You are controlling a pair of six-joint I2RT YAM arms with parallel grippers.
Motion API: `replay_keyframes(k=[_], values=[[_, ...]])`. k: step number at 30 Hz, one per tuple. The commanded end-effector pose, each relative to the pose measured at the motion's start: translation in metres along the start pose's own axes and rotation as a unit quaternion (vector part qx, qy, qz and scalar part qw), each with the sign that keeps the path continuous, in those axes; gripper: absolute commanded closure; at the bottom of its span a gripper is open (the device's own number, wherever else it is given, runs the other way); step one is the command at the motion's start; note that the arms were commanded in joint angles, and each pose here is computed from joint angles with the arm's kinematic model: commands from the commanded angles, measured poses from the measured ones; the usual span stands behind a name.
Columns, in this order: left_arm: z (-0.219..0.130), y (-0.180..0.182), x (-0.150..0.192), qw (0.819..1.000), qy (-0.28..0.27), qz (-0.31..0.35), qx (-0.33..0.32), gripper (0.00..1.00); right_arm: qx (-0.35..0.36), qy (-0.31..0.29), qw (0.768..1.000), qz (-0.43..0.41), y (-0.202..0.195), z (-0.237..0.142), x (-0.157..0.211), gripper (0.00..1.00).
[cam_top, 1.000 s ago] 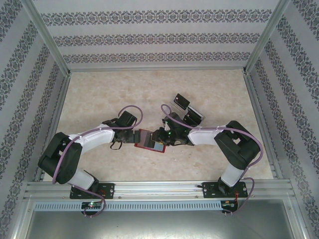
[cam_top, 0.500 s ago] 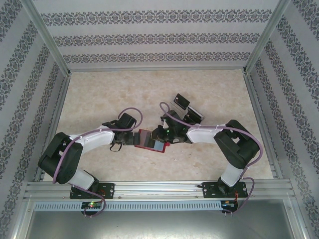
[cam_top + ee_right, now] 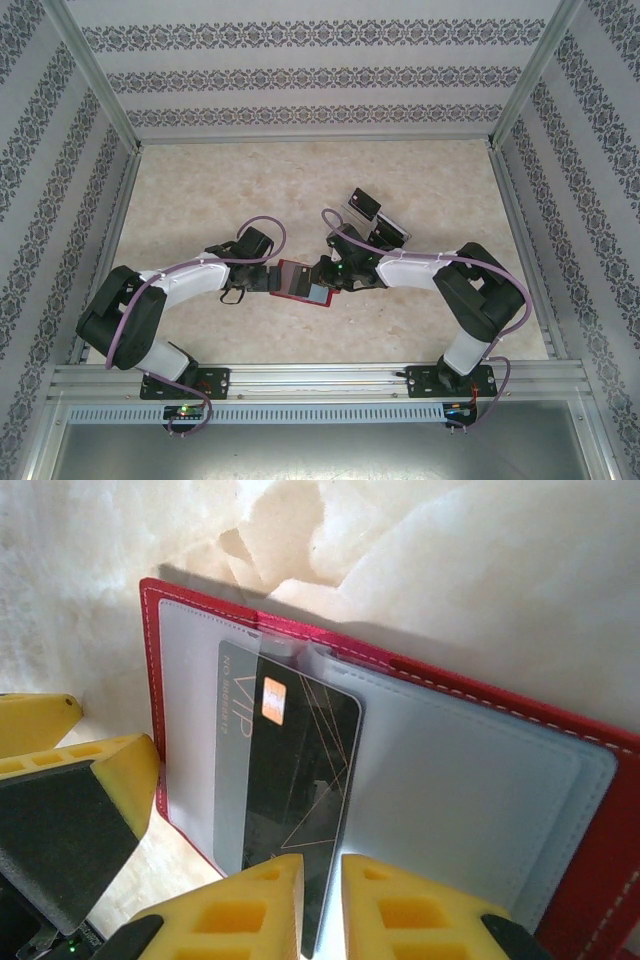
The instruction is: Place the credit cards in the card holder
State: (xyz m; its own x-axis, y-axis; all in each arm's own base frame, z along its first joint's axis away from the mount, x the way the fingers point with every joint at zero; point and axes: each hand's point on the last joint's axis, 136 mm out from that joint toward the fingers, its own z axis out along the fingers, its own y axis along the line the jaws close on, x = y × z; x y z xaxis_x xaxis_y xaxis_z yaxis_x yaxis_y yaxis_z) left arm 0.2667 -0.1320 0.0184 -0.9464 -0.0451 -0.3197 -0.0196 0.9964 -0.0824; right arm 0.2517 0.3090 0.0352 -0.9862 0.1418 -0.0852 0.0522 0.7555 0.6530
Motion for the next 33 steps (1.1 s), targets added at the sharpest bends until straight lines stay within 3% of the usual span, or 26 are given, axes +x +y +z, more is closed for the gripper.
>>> replay_keyframes(k=[1,15,21,26,33], values=[[0.004,0.000,0.001,1.000,0.000,-0.012,0.007,0.01,0.006,0.004,1.000,-0.015,0.004,0.003,0.002,0.81],[0.006,-0.002,0.003,1.000,0.001,-0.012,0.013,0.02,-0.005,0.016,1.000,-0.025,0.020,0.015,0.001,0.81],[0.006,-0.003,0.003,1.000,0.001,-0.012,0.015,0.02,0.006,0.005,1.000,-0.030,0.016,0.004,0.002,0.79],[0.006,-0.003,0.003,1.000,0.001,-0.012,0.016,0.02,0.024,0.005,0.999,-0.029,0.006,-0.001,0.006,0.70],[0.007,-0.003,0.003,1.000,0.001,-0.012,0.017,0.02,0.029,0.010,0.999,-0.025,0.002,0.004,0.007,0.67]])
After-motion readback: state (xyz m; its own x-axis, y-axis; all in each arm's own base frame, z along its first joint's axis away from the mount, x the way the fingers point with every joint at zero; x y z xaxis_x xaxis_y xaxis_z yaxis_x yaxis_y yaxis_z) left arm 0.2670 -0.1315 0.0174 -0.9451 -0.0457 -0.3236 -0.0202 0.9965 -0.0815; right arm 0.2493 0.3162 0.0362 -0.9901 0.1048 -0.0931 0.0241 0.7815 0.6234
